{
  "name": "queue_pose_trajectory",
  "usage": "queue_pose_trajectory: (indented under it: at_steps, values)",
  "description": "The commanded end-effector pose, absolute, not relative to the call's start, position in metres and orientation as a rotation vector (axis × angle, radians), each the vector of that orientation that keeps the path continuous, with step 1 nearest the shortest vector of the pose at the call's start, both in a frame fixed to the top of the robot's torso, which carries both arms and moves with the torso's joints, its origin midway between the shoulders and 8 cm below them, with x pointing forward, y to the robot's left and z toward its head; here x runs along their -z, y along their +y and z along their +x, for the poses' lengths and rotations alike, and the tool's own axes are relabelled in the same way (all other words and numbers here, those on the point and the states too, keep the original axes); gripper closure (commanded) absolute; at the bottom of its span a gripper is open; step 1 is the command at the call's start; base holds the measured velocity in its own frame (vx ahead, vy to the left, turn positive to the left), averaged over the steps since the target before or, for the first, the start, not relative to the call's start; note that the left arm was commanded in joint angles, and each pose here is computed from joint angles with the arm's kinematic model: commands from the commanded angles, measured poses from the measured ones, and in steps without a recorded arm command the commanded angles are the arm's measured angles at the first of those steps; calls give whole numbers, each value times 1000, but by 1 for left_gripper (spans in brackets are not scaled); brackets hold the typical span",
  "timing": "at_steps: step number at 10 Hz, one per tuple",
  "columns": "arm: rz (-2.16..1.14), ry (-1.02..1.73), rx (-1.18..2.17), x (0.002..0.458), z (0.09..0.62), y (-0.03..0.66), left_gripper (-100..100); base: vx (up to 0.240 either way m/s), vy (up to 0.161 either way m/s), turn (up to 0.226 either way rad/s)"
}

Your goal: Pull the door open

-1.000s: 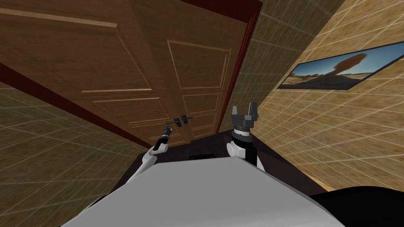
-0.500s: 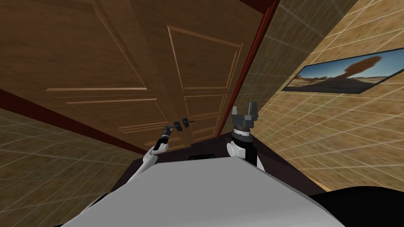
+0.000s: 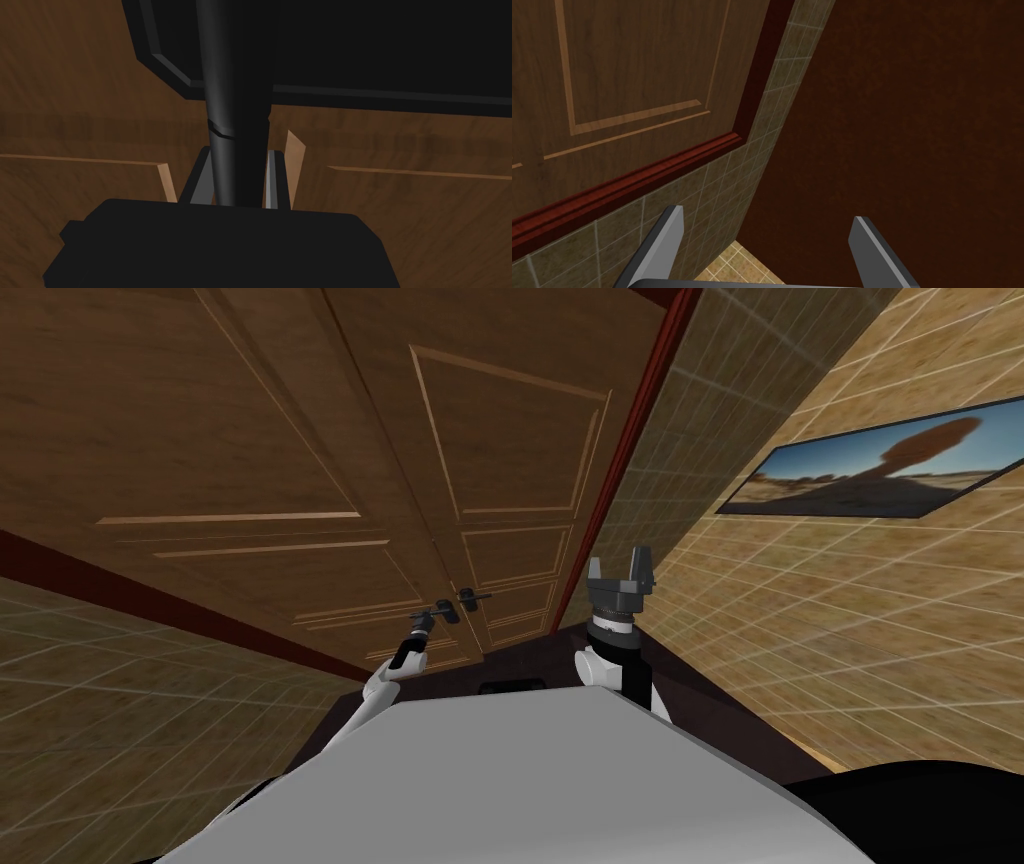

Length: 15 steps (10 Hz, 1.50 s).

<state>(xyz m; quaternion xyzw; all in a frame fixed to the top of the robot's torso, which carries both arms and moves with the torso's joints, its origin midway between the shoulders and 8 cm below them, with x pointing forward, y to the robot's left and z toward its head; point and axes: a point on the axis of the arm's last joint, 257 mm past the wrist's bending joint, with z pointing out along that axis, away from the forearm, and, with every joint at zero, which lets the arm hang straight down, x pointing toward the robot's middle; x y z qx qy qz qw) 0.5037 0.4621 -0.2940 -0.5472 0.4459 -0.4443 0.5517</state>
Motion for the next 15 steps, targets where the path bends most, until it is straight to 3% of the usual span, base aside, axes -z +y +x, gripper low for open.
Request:
queue_pose_trajectory:
  at_steps: [1, 4, 15]
  values:
    - [-1294, 1054, 1048, 294, 503, 464, 100, -11, -1, 2]
    - [-1294, 1064, 1049, 296, 497, 469, 100, -94, 39, -77]
    - [-1239, 1159, 1148, 293, 473, 457, 100, -214, 76, -172]
